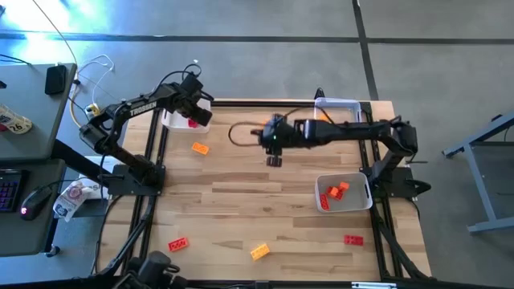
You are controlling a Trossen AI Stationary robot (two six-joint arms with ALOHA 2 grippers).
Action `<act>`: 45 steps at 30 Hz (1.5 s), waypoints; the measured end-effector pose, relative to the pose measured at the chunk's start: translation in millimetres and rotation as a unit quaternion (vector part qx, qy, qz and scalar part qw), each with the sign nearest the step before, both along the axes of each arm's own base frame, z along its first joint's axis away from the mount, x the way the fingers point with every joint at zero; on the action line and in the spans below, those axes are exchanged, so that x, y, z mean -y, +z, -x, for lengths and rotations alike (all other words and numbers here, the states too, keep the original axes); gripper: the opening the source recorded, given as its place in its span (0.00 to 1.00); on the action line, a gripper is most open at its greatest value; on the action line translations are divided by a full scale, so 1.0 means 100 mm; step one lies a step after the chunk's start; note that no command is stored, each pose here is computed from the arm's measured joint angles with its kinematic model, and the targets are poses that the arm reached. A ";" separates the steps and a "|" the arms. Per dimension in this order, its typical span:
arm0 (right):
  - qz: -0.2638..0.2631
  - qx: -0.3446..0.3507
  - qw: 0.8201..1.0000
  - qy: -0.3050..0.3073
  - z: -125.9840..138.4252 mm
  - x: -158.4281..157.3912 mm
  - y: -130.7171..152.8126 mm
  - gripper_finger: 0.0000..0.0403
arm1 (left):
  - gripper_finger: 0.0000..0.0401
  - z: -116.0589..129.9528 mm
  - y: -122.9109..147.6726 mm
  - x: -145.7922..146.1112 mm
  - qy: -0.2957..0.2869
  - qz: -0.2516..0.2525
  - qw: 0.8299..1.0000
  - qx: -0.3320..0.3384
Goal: Sort & place blocks by color
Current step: Put the red game piece into the white bin, then put the yellow game piece into the transparent bin
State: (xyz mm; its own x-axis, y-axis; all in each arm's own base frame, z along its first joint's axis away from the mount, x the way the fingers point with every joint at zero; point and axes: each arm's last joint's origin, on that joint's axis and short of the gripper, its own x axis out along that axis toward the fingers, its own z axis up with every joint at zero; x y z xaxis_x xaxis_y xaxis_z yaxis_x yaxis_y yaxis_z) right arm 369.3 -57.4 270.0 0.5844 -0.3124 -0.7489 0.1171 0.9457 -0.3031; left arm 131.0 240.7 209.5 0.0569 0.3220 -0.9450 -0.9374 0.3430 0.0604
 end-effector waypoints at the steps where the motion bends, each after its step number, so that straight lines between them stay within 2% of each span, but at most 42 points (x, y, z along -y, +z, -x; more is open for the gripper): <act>1: 0.005 0.005 1.000 0.000 0.00 0.08 0.01 0.39 | 0.29 0.01 0.00 0.00 -0.003 -0.001 1.000 -0.002; 11: 0.010 0.103 0.995 0.005 0.06 0.83 0.15 0.39 | 0.40 0.04 0.04 -0.05 -0.005 -0.009 1.000 -0.004; 16: 0.010 0.142 0.990 0.017 0.15 1.12 0.21 0.39 | 0.42 0.00 0.21 -0.08 -0.010 -0.008 1.000 0.010; 21: 0.023 0.168 0.985 0.017 0.20 1.35 0.22 0.39 | 0.42 -0.10 0.39 -0.12 -0.023 -0.037 0.999 0.028; 29: 0.047 0.185 0.982 0.008 0.25 1.64 0.15 0.39 | 0.42 -0.33 0.63 -0.10 -0.059 -0.079 0.994 0.055; 36: 0.018 0.186 0.982 0.019 0.29 1.82 0.01 0.39 | 0.42 -0.51 0.67 -0.04 -0.112 -0.110 0.986 0.065; 45: -0.022 0.159 0.986 0.032 0.22 1.86 -0.20 0.39 | 0.42 -0.65 0.72 -0.02 -0.152 -0.152 0.974 0.076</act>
